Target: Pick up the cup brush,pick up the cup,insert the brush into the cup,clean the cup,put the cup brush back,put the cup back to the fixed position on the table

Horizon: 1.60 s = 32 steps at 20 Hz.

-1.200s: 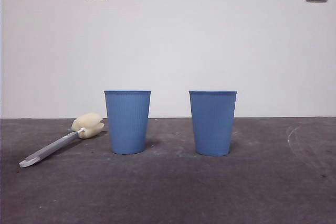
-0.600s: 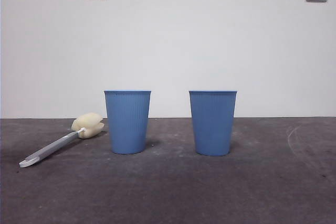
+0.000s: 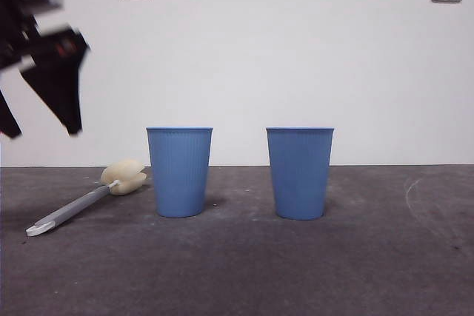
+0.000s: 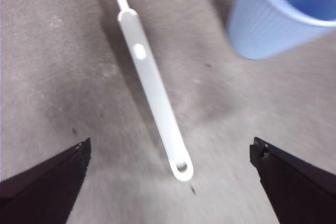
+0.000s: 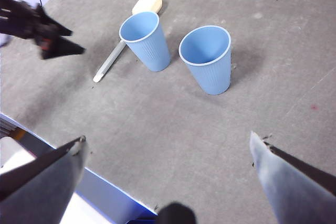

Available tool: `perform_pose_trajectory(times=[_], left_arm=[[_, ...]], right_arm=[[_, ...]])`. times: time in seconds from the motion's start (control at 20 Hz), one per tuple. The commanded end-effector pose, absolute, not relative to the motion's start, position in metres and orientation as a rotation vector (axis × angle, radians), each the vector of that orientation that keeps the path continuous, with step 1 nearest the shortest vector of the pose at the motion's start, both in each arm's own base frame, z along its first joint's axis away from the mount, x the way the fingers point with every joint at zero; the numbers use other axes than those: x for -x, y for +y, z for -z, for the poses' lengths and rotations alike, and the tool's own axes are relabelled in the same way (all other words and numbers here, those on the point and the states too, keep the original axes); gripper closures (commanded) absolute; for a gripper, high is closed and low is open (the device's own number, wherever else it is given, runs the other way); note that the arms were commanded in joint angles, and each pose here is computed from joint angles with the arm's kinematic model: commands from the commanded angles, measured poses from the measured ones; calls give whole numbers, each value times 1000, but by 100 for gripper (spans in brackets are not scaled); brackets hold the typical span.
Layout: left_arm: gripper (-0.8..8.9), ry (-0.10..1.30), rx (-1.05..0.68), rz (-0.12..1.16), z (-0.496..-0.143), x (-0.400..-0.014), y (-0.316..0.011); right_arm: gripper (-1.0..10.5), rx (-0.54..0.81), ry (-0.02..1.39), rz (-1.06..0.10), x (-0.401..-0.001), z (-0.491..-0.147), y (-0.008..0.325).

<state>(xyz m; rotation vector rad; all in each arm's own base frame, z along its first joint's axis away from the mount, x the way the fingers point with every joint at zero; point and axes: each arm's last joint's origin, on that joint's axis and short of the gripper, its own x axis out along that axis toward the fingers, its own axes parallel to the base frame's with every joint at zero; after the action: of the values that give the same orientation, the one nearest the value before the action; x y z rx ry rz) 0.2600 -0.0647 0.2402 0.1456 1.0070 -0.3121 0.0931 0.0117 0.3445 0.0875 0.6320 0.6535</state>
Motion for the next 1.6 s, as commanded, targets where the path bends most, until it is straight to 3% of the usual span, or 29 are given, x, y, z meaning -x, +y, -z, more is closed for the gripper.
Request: perform_pose_trajectory(times=[0.05, 0.65, 0.8, 0.95, 1.1, 1.3, 1.4, 1.6], left_arm=[[218, 1045, -135, 289, -222, -272, -70], [225, 1166, -108, 205, -168, -298, -83], [402, 1184, -106, 204, -163, -298, -84], [505, 1195, -91, 206, -162, -297, -87], [703, 1212, -100, 215, -162, -294, -91], [734, 1243, -66, 224, -161, -292, -92], [823, 1252, -71, 219, -161, -291, -91], [822, 1260, -68, 211, -161, -290, -88]], right_arm=[[380, -92, 632, -657, -94, -346, 12], [382, -98, 648, -657, -99, -344, 11], [383, -98, 648, -657, -99, -344, 11], [383, -98, 647, -657, -99, -344, 11], [383, -97, 647, -657, -99, -344, 11], [383, -97, 645, -657, -99, -344, 11], [383, -97, 645, -657, -99, -344, 11], [383, -98, 646, -657, -99, -344, 11]])
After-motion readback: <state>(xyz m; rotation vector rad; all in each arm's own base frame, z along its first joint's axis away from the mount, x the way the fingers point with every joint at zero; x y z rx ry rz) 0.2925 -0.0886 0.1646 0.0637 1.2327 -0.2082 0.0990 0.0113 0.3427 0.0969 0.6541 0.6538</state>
